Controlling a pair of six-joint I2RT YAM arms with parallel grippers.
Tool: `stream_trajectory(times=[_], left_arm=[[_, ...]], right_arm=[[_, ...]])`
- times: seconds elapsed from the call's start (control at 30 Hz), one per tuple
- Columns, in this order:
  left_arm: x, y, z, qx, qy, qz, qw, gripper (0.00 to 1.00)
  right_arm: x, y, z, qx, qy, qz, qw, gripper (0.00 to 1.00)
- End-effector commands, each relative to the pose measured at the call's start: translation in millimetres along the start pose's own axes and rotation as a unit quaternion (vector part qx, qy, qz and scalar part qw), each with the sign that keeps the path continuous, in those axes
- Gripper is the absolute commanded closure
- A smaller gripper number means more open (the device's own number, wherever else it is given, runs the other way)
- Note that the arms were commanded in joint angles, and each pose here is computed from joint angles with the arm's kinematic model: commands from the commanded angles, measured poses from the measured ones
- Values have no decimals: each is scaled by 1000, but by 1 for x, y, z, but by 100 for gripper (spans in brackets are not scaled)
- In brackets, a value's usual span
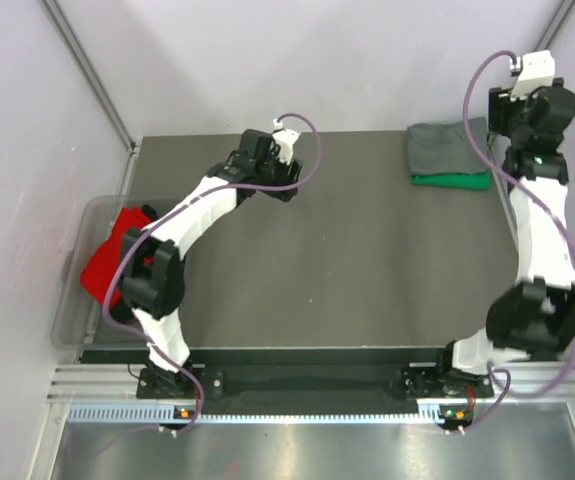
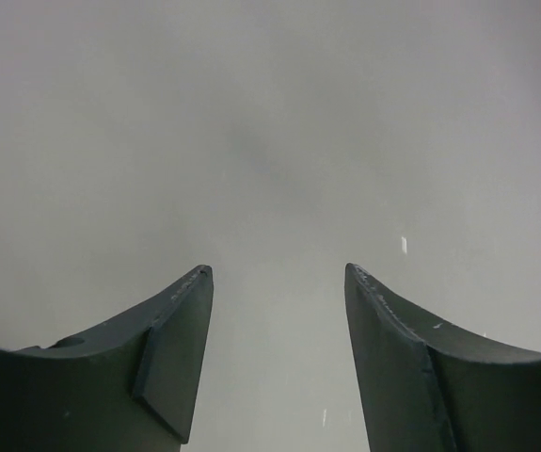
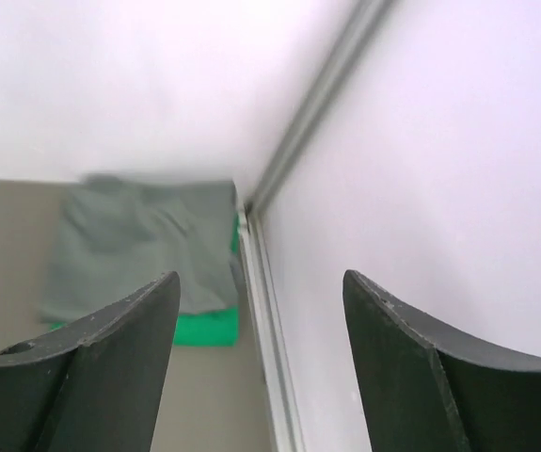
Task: Fold and stack the t-shirts
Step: Neatly place the folded tshirt to the corner
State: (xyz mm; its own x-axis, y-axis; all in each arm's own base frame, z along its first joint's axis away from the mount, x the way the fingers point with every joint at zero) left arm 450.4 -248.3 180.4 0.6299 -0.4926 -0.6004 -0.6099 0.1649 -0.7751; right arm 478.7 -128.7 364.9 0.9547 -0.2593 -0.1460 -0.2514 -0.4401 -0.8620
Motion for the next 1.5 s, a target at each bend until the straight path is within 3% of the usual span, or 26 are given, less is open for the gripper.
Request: stream_trajectory(times=[0.0,0.2,0.27,0.37,0.57,0.73,1.03,1.47], left_arm=[[-50,-10,5,46,-25,-34,998,36],[-92,10,-22,57,41,-33,997,35],[-108,14,-27,60,53,-47,996,34],[-122,17,-26,57,53,-59,995,35],[-119,40,-17,62,36,-28,997,35],[-104,67,-9,46,37,6,998,37],[-89,87,4,24,32,39,998,39],[-80,94,10,4,33,59,998,40]], right_arm=[[-40,-13,39,-17,-113,-60,992,30],[-67,3,83,56,-234,-52,969,32],[-73,7,105,115,-312,-45,942,34],[-67,11,120,173,-356,-39,918,38],[-8,17,119,193,-338,-38,920,40],[60,50,130,245,-345,1,906,44],[144,73,127,257,-314,-2,914,44],[195,119,100,208,-222,16,953,39]])
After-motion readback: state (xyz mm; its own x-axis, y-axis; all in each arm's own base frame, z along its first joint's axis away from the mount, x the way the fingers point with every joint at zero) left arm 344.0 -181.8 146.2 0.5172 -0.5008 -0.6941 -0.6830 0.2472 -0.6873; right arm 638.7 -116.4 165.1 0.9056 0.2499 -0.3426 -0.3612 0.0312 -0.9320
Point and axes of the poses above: each gripper's point midway between its finger pads, its own x axis out along the fingers, its own z axis along the line the jaws close on, y = z × x, the point moved 1 cm from there along -x, back along the fingers, and after that the axes turned 9 degrees about -x, right-handed, at the moved point
